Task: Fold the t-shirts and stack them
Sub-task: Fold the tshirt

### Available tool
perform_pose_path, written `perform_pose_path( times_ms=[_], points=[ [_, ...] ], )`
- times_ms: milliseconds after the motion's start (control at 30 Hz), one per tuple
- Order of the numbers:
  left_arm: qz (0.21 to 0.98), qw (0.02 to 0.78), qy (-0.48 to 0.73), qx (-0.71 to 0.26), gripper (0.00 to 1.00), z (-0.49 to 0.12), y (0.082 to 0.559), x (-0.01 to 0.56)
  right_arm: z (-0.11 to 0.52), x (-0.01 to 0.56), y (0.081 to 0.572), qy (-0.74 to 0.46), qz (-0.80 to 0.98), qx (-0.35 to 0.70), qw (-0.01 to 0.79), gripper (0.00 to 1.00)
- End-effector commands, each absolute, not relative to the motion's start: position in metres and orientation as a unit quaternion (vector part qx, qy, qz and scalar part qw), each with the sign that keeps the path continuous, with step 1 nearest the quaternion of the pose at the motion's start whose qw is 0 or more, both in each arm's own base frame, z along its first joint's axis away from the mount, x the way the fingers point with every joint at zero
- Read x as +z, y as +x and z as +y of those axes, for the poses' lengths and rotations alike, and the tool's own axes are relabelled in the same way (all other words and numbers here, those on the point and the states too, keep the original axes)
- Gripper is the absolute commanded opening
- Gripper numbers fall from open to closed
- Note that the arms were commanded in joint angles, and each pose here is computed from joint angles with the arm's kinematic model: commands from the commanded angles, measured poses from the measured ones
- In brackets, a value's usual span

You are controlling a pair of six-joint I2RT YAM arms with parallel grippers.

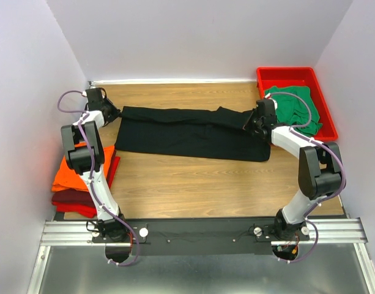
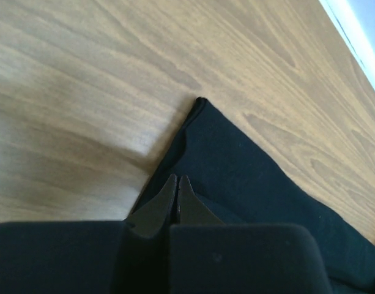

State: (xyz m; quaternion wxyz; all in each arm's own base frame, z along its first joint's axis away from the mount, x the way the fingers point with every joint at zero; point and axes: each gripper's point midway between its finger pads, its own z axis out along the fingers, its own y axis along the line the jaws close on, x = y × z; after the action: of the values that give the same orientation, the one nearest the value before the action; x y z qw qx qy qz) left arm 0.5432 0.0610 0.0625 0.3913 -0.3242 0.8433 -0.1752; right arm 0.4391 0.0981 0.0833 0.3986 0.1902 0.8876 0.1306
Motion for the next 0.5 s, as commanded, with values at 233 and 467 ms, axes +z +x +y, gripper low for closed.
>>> perform_pose_path(
  times_ms=[233, 467],
  points=[
    [0.840, 0.403, -0.325, -0.160, 0.00, 0.068, 0.531, 0.068, 0.094, 0.073, 0.433, 0.207, 0.889, 0.119, 0.391, 0.00],
    [0.844, 0.404, -0.318, -0.151, 0.00, 0.070, 0.528, 0.074, 0.093, 0.079, 0.440, 0.212, 0.885, 0.116, 0.398, 0.00]
  ],
)
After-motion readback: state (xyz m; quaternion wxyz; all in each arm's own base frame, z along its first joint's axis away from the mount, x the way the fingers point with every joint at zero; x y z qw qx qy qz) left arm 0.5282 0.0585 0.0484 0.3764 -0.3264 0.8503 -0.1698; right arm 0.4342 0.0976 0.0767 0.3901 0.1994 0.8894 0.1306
